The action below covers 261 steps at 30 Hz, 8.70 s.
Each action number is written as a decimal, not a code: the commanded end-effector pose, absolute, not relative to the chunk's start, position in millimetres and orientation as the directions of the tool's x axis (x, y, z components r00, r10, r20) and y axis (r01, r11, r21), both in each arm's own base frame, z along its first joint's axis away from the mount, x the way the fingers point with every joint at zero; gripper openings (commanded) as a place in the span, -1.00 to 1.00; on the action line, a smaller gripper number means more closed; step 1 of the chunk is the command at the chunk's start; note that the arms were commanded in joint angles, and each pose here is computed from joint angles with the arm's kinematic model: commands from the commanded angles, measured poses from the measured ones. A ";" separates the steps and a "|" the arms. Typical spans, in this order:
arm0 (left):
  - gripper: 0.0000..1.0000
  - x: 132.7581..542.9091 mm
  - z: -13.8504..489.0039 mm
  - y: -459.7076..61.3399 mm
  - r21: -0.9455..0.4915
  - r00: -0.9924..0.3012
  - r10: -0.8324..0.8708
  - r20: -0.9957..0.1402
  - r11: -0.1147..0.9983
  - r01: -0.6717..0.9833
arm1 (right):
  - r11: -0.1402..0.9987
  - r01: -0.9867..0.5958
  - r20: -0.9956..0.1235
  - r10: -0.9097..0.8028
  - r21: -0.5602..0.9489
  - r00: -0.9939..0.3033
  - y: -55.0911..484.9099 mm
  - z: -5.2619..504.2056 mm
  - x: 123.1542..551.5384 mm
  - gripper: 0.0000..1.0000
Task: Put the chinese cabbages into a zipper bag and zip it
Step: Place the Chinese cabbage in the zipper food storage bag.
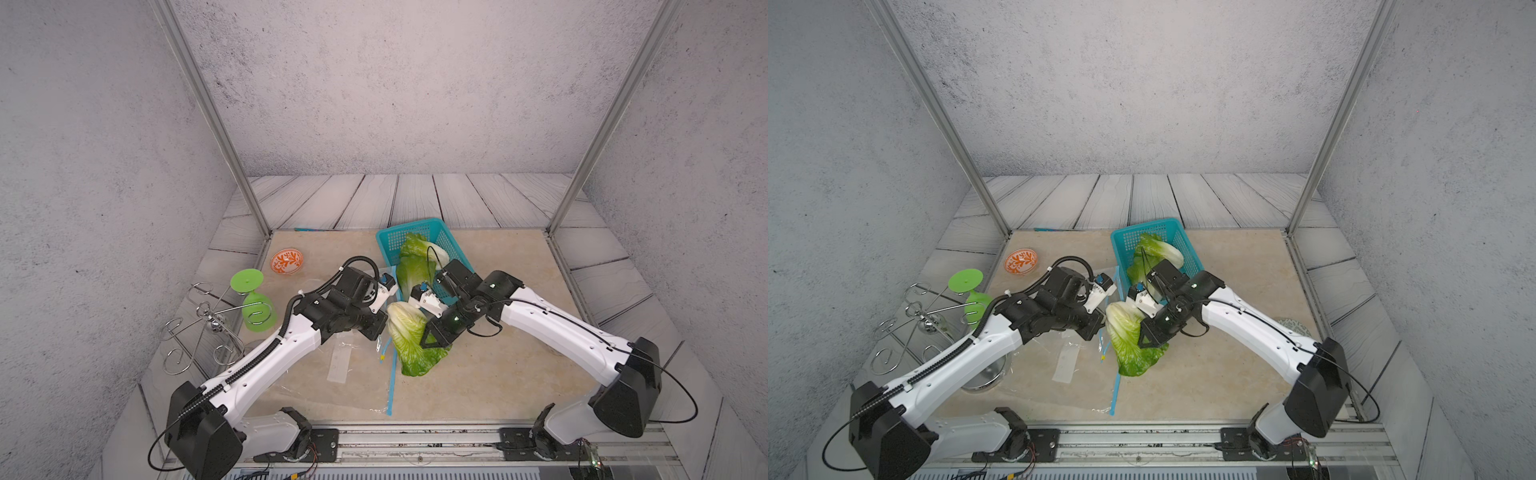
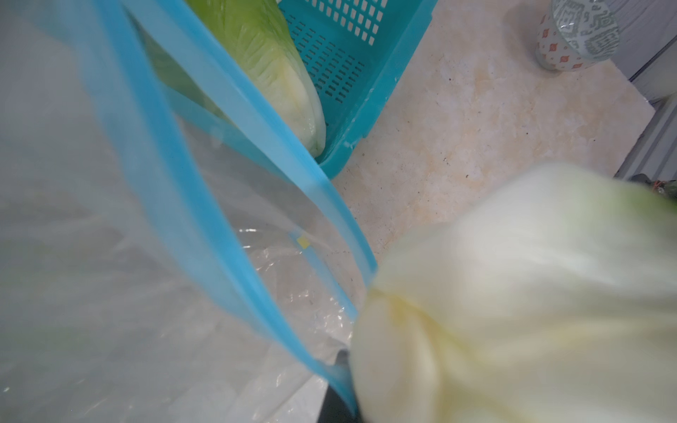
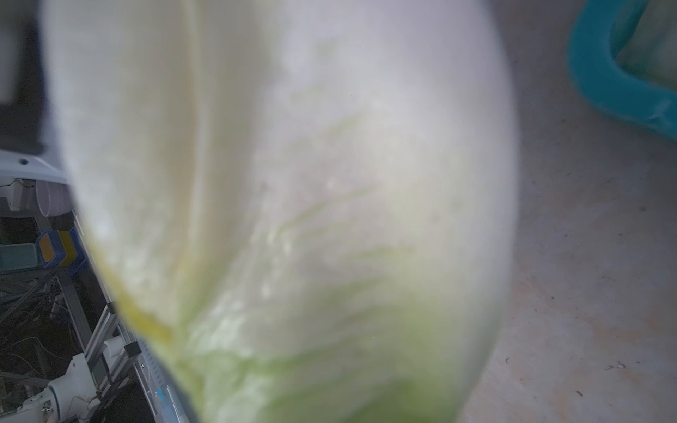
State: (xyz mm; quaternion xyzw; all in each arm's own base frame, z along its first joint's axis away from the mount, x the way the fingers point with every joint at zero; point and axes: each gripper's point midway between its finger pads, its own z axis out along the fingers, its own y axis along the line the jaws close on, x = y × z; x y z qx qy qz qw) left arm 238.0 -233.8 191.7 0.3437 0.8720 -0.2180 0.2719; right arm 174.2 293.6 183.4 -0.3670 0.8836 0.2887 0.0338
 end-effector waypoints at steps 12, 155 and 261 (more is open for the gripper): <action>-1.00 192.8 225.0 -283.1 -0.296 -0.483 0.618 -0.620 0.386 0.874 | 0.561 -0.608 -0.172 -0.640 0.561 -0.749 296.8 166.5 166.4 -0.64; -1.00 186.9 194.1 -290.1 -0.412 -0.562 0.584 -0.585 0.383 0.827 | 0.229 0.121 0.080 0.179 0.966 -0.980 296.9 231.4 297.7 -1.00; -0.01 284.0 177.6 -233.7 -0.979 -0.802 -0.594 -0.063 0.192 -0.065 | 0.396 0.281 0.259 0.109 0.874 -0.960 269.9 166.7 278.0 -1.00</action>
